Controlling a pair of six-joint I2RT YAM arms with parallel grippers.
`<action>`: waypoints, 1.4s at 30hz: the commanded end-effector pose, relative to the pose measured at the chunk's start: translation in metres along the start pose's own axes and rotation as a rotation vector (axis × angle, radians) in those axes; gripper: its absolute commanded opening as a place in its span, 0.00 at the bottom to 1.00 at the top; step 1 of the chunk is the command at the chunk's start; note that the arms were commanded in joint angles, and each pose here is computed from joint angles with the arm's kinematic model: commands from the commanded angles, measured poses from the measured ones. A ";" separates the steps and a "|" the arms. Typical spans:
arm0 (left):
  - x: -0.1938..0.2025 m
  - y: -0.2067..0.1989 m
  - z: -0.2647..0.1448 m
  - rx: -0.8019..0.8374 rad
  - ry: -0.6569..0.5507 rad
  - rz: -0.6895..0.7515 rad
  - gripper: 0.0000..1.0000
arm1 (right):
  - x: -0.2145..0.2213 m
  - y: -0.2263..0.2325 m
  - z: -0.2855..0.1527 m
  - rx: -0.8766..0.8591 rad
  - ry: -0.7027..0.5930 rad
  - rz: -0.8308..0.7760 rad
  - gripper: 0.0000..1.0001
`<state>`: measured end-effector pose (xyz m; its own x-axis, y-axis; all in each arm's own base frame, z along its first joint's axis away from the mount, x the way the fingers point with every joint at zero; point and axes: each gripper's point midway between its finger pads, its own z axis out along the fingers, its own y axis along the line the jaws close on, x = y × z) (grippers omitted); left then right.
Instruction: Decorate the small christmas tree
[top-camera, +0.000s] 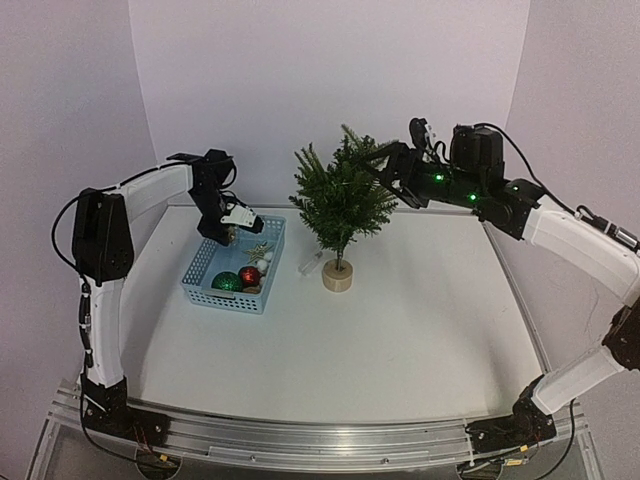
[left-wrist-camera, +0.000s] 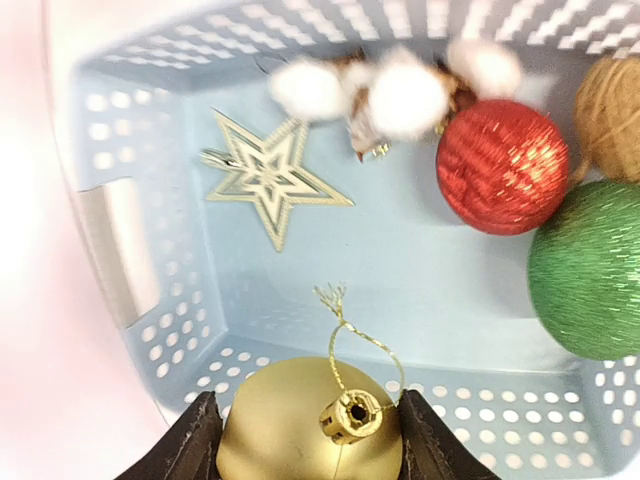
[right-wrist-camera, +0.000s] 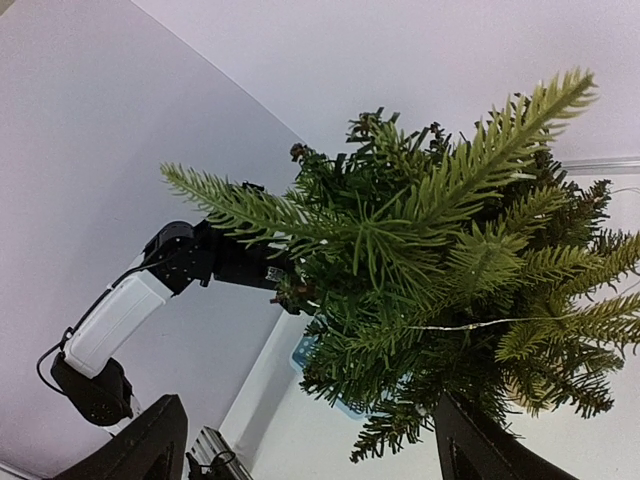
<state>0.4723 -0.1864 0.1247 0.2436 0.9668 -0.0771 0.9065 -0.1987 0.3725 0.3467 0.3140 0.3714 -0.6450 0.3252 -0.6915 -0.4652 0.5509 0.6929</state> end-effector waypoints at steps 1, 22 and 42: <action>-0.024 0.022 -0.079 -0.138 -0.148 -0.074 0.49 | -0.016 0.017 -0.002 -0.044 -0.029 -0.030 0.85; -0.161 0.061 -0.255 -0.399 -0.648 -0.055 0.51 | -0.019 0.002 -0.013 0.010 -0.069 -0.051 0.85; -0.192 0.052 -0.236 -0.377 -0.673 0.041 0.53 | -0.020 0.003 -0.012 0.003 -0.064 -0.048 0.86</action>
<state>0.3835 -0.3412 0.3858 0.5227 0.6249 -0.5799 0.7627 -0.0390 0.6455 0.3547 0.3035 0.3681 -0.6197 0.3295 -0.7123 -0.4579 0.5854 0.6691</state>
